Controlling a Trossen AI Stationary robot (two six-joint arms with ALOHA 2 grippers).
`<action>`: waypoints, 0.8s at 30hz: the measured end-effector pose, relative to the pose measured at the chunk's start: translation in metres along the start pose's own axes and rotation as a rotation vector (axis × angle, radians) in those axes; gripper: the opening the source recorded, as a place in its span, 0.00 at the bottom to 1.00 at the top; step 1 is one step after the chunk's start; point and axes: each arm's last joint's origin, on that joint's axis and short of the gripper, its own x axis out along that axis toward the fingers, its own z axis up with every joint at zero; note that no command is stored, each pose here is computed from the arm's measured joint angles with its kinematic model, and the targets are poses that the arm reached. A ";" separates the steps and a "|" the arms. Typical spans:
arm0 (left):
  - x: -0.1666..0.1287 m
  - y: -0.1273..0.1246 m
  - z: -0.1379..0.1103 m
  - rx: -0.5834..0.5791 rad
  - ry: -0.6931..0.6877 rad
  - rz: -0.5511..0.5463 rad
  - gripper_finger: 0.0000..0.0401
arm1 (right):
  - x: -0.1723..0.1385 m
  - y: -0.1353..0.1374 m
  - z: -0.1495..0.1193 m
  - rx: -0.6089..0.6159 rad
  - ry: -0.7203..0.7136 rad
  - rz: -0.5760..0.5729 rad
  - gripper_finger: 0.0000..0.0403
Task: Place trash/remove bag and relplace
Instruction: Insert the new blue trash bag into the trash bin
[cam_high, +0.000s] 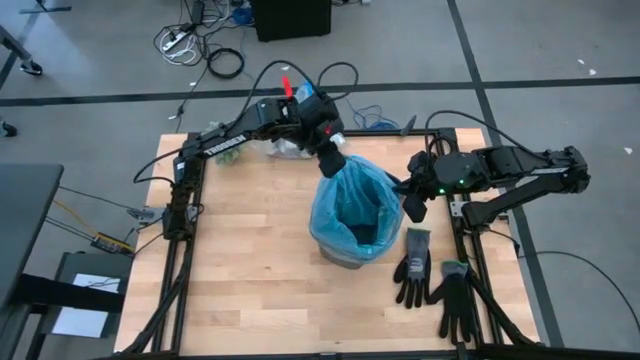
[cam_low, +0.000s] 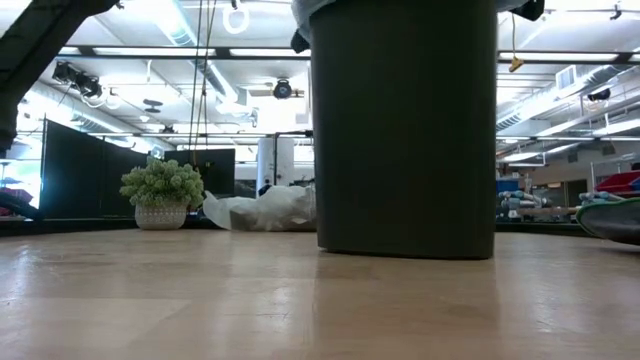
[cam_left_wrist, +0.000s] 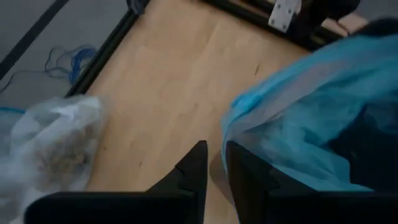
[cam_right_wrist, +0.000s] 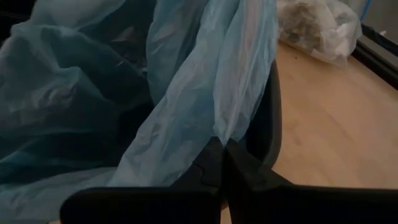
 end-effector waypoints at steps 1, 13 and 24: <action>0.002 0.000 0.001 0.000 -0.008 -0.003 0.16 | 0.000 0.000 0.000 0.003 -0.001 -0.002 0.00; 0.015 -0.001 0.002 0.000 -0.001 -0.024 0.05 | -0.012 -0.007 0.001 0.003 -0.062 -0.050 0.00; 0.014 -0.001 0.003 0.002 -0.004 -0.028 0.05 | -0.007 -0.020 -0.006 -0.013 0.023 -0.187 0.00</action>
